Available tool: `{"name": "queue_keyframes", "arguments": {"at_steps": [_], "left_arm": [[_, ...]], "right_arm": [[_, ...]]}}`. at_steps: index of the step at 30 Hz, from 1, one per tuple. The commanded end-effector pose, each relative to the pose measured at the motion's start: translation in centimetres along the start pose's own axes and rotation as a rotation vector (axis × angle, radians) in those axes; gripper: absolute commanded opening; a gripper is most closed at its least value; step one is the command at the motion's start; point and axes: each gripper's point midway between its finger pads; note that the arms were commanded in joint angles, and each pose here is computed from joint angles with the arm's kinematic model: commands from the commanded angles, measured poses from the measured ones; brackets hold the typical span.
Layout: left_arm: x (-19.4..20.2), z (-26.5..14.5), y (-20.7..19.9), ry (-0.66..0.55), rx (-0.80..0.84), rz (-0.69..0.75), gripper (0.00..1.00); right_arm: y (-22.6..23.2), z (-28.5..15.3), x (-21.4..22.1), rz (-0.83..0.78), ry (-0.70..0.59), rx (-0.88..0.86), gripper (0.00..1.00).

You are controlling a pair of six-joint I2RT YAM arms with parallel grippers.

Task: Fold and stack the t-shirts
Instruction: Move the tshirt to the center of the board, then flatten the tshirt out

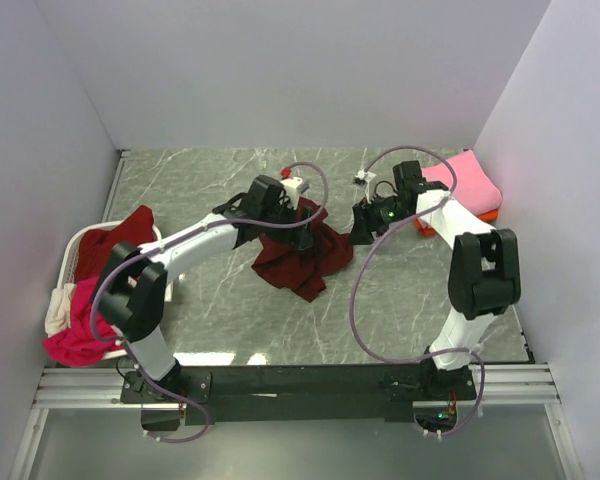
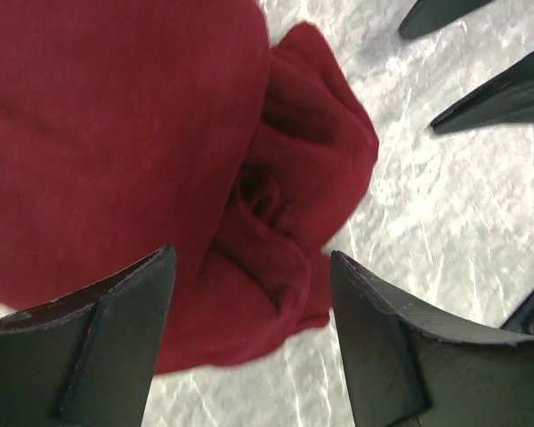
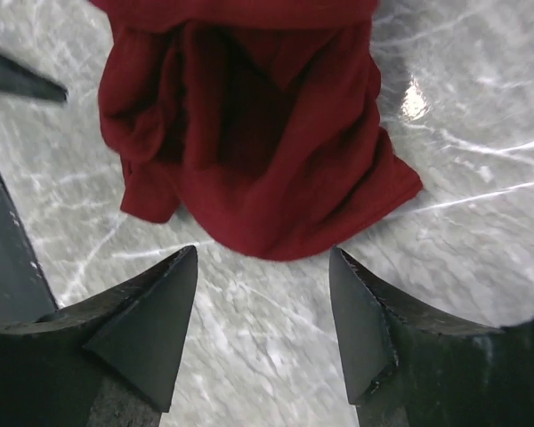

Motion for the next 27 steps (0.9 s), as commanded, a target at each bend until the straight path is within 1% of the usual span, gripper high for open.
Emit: {"name": "queue_keyframes", "arguments": {"at_steps": [1, 3, 7, 9, 11, 13, 17, 20, 22, 25, 26, 27], "left_arm": [[-2.9, 0.6, -1.7, -0.065, 0.012, 0.061, 0.75], [-3.7, 1.4, -2.0, -0.086, 0.019, 0.034, 0.75], [-4.2, 2.5, -2.4, -0.108, 0.032, -0.075, 0.74], [-4.4, 2.9, -2.4, -0.123, 0.034, -0.114, 0.69], [-4.3, 3.3, -2.4, -0.118, 0.031, -0.160, 0.62], [-4.4, 3.6, -2.0, -0.123, -0.009, -0.200, 0.59], [-4.0, 4.6, -0.5, -0.129, -0.096, -0.214, 0.50], [-4.1, 5.1, 0.3, -0.136, -0.153, -0.198, 0.50], [-4.5, 5.3, 0.1, -0.140, -0.158, -0.183, 0.50], [-4.6, 6.1, 0.3, -0.138, -0.159, -0.169, 0.50], [-4.4, 6.6, 0.5, -0.128, -0.161, -0.168, 0.42], [-4.5, 6.7, 0.4, -0.121, -0.156, -0.165, 0.36]], "right_arm": [[-0.3, 0.8, -1.0, 0.092, -0.030, -0.032, 0.67], [-0.4, 1.4, -0.7, 0.108, -0.023, -0.038, 0.66], [-0.5, 2.4, -0.4, 0.128, -0.008, -0.043, 0.66], [-0.6, 3.2, -0.2, 0.138, 0.005, -0.046, 0.66], [-1.0, 3.8, -0.1, 0.154, 0.013, -0.038, 0.66], [-1.4, 4.2, -0.2, 0.169, 0.016, -0.026, 0.65], [-2.3, 4.8, 0.2, 0.199, 0.025, -0.004, 0.65], [-2.3, 5.2, 0.2, 0.204, 0.034, 0.001, 0.64], [-2.3, 5.6, 0.4, 0.212, 0.048, 0.004, 0.64], [-2.5, 6.1, 0.1, 0.224, 0.054, -0.001, 0.59], [-2.6, 6.3, 0.2, 0.236, 0.058, -0.001, 0.57], [-2.6, 6.4, 0.2, 0.244, 0.062, -0.007, 0.49]]}}
Point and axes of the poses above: each gripper's point midway between its finger pads, its own z axis out along the fingers, its own y axis along the line the jaws close on, x = y × z, and after that the axes turned 8 degrees about -z, right-handed
